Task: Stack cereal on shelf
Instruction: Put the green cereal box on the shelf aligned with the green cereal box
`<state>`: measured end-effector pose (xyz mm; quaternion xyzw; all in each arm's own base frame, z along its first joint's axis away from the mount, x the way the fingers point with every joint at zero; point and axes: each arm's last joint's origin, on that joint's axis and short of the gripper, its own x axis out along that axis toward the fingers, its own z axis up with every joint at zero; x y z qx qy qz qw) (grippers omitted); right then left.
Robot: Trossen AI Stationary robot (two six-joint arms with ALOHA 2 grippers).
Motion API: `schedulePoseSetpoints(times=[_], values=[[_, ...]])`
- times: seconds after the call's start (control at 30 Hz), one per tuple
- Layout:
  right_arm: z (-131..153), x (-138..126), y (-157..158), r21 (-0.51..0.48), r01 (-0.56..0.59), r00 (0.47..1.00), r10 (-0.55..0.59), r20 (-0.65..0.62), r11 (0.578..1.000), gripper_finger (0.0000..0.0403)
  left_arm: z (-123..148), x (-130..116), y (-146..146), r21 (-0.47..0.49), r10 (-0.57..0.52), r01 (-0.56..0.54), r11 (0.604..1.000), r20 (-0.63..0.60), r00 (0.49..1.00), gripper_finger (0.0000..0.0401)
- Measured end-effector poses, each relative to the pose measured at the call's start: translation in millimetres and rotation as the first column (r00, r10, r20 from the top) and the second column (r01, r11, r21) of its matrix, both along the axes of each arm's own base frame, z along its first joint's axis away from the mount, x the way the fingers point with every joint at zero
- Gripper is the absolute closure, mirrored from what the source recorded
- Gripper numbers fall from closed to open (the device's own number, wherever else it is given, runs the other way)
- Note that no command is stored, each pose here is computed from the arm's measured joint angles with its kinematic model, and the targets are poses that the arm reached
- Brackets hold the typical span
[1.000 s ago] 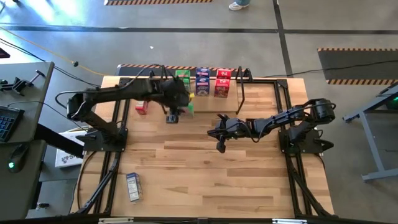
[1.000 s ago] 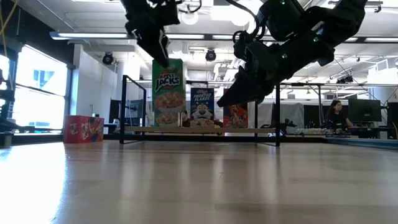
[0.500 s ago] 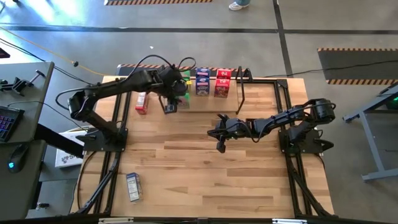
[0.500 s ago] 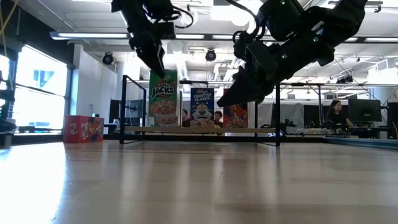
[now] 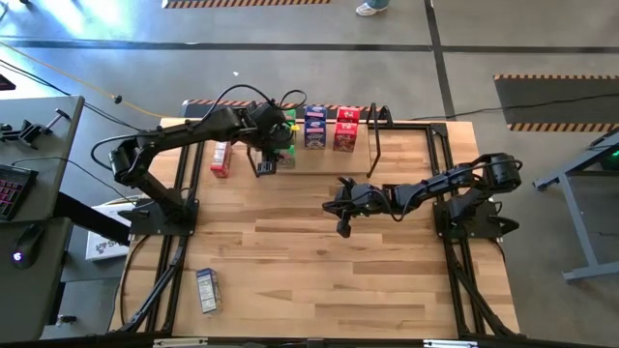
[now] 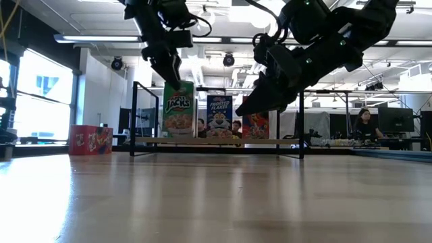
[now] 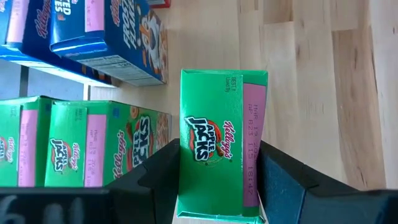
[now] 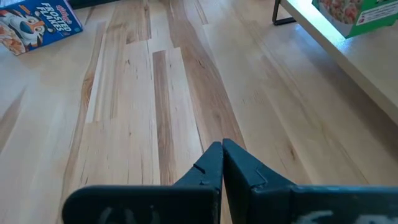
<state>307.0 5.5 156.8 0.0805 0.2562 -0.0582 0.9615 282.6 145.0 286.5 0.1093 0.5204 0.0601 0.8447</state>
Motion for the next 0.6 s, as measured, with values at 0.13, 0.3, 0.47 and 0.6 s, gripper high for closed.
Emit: schedulePoseSetpoints(times=[0.13,0.3,0.47,0.6], values=[[0.0,0.0,0.0,0.000,0.000,1.000,0.000,0.000,1.000,0.0403,-2.6,-0.6,0.2,0.003,-0.008,0.008,1.000,-0.007,1.000,0.0231],[0.0,0.0,0.0,0.000,-0.001,1.000,0.001,0.000,1.000,0.0403,-2.9,-1.3,0.8,0.001,-0.005,0.005,1.000,-0.009,1.000,0.0231],[0.0,0.0,0.0,0.000,-0.001,1.000,0.001,0.000,1.000,0.0403,-2.6,-0.8,1.1,0.003,-0.005,0.005,1.000,-0.004,1.000,0.0225],[0.0,0.0,0.3,0.005,-0.009,1.000,0.009,-0.001,1.000,0.0403,-2.5,-0.7,0.9,-0.006,-0.003,0.003,1.000,0.002,1.000,0.0205]])
